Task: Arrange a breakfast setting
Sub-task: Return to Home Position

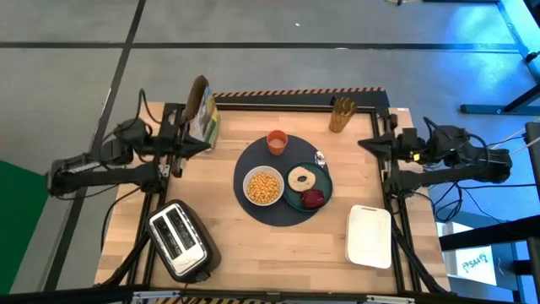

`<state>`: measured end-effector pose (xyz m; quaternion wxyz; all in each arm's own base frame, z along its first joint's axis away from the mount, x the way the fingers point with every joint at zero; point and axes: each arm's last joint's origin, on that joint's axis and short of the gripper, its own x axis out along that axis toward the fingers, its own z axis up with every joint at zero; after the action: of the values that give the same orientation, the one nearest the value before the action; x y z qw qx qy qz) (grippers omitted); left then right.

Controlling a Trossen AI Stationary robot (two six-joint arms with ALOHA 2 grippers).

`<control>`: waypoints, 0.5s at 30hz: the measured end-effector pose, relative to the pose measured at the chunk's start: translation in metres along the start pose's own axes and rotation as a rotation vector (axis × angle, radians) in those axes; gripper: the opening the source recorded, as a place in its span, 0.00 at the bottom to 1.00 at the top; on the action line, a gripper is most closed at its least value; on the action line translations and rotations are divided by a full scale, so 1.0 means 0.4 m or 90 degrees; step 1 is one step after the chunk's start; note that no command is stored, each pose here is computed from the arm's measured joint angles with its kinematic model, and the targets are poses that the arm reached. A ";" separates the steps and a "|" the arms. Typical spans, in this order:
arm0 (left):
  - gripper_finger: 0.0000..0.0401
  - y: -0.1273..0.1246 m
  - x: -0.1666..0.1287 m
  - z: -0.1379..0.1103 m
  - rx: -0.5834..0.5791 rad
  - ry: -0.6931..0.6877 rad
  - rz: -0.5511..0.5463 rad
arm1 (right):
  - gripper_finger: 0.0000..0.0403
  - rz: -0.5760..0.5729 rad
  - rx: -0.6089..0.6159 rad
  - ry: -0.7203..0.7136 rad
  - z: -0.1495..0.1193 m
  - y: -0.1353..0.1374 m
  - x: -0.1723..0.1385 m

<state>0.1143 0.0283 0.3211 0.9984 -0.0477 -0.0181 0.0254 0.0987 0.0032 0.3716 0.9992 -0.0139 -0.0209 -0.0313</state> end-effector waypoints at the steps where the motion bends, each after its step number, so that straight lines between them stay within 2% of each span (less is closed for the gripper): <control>1: 0.00 0.001 -0.011 -0.026 -0.009 0.003 0.008 | 0.00 -0.029 -0.003 0.010 -0.004 -0.005 -0.012; 4: 0.00 0.004 -0.032 -0.102 -0.021 0.020 0.012 | 0.01 -0.112 0.000 0.050 -0.021 -0.018 -0.042; 7: 0.00 0.001 -0.038 -0.154 -0.037 0.043 -0.034 | 0.02 -0.136 0.037 0.099 -0.043 -0.022 -0.059; 10: 0.00 -0.001 -0.047 -0.179 0.012 0.041 -0.048 | 0.00 -0.039 0.015 0.152 -0.065 -0.012 -0.073; 12: 0.00 -0.001 -0.054 -0.192 0.039 0.033 -0.046 | 0.00 0.026 0.010 0.129 -0.067 -0.005 -0.074; 15: 0.00 0.000 -0.059 -0.215 0.053 0.034 -0.041 | 0.00 0.063 0.003 0.073 -0.070 0.000 -0.071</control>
<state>0.0939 0.0190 0.2346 0.9999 -0.0065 0.0077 -0.0074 0.0715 0.0041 0.3422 0.9991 -0.0105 0.0372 0.0173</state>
